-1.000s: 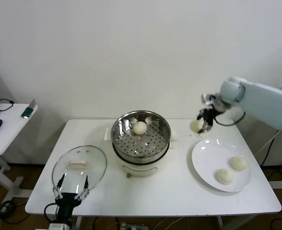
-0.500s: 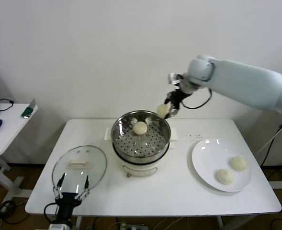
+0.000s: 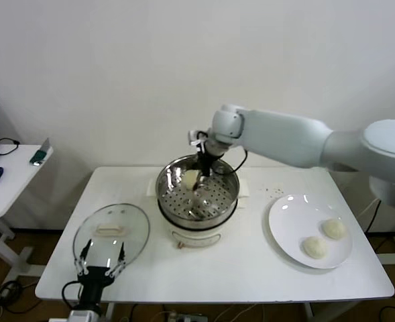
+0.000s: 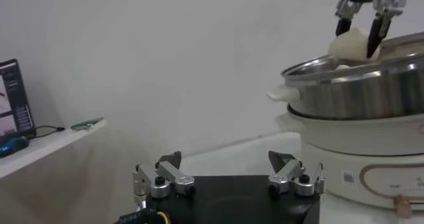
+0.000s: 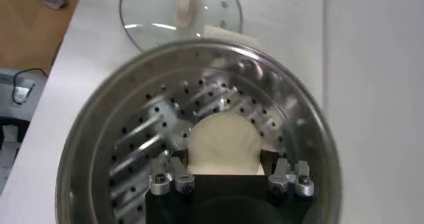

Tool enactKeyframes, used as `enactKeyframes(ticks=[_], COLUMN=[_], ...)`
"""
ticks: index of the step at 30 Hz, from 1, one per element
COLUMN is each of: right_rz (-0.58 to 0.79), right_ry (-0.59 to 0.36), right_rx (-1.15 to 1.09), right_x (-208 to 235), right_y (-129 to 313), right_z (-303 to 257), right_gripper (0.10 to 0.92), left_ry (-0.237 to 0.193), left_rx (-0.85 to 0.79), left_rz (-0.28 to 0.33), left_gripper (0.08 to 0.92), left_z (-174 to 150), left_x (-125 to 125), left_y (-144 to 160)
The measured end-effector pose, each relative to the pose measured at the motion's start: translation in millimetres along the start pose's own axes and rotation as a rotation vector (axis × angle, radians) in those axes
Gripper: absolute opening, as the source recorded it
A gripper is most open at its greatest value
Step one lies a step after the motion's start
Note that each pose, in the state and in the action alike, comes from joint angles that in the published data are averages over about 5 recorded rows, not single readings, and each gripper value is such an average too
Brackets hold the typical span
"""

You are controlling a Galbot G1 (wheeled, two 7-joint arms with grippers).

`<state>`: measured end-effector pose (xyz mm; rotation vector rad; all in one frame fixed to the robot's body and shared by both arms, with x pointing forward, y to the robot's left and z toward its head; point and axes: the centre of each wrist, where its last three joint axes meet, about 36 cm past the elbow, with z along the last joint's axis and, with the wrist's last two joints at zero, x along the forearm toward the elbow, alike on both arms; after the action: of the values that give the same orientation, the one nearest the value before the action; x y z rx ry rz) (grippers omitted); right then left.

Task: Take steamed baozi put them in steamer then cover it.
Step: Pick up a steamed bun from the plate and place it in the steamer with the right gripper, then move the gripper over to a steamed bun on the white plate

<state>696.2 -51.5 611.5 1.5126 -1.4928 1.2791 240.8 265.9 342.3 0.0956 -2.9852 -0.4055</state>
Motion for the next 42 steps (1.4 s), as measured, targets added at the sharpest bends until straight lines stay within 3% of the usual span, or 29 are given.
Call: enactKeyframes(ticks=[10,16,22,32,42], right_rz=[-0.016,-0.005,0.006,0.009,-0.014], right_ry=[0.011,0.026,0.028,0.015,0.066], right_rx=[0.028,0.031,0.035,0.033,0.0], right_x=[-31.9,-39.7,-35.5,24.1,97.9], right_y=[1.8,1.8,1.2,-0.5,33.0], right_z=[-15.3,-16.2,-17.2,9.6,98.9], right_gripper=[0.707,0.805,0.822,0.823,0.823], left_ry=[-0.002,0.005,0.0,-0.002,0.002], left_rx=[0.0,0.001,0.008,0.018,0.028], left_rz=[-0.001,0.001,-0.002,-0.016,-0.024], left_gripper=[0.823,0.823,0.823,0.823,0.823], left_z=[0.4,1.8,0.6,0.9,1.1], left_x=[-2.5,-2.3,-5.9,-6.9,-7.9], left_y=[-0.2,-1.0,-3.4,-4.2,-4.4])
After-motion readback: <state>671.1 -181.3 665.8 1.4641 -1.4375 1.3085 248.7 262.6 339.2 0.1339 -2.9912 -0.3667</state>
